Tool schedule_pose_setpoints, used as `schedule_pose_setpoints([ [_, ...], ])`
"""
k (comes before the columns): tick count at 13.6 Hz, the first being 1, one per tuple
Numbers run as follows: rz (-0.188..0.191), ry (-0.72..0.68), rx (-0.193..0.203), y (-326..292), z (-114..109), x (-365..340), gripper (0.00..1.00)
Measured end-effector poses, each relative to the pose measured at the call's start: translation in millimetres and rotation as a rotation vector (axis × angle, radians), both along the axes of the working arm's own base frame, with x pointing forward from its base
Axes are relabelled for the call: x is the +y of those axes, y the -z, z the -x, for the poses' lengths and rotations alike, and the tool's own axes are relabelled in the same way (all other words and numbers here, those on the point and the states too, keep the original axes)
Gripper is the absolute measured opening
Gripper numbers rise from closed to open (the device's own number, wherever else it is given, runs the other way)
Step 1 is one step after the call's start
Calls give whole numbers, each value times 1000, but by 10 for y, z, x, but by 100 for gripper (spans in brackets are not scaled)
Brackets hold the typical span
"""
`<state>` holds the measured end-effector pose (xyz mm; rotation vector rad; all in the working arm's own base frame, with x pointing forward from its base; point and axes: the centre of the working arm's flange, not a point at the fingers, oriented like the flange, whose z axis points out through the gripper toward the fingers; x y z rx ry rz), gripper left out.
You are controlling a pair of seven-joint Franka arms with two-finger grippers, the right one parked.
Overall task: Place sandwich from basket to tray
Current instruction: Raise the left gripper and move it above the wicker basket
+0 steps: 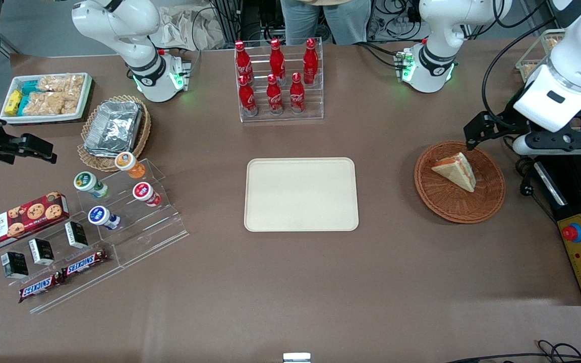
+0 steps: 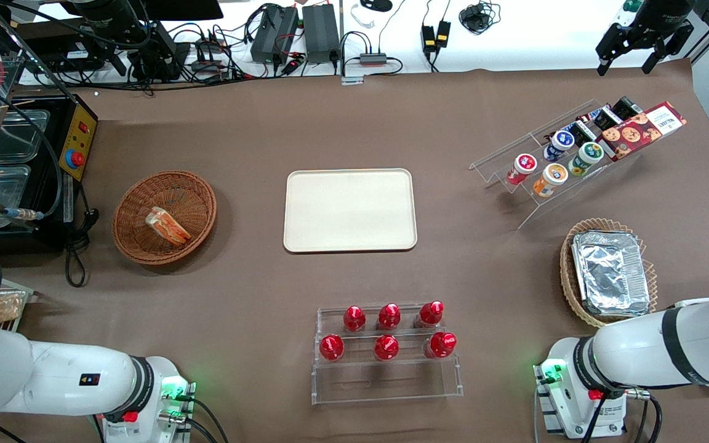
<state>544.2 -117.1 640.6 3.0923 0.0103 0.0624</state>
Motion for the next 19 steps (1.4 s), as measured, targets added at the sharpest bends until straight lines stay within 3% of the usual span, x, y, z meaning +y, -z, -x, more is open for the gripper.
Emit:
schedule_pose_setpoints([
  [16,0,-9,-1,-10,-7,38,100],
  [19,5,-102,0,-35,1,40,100],
])
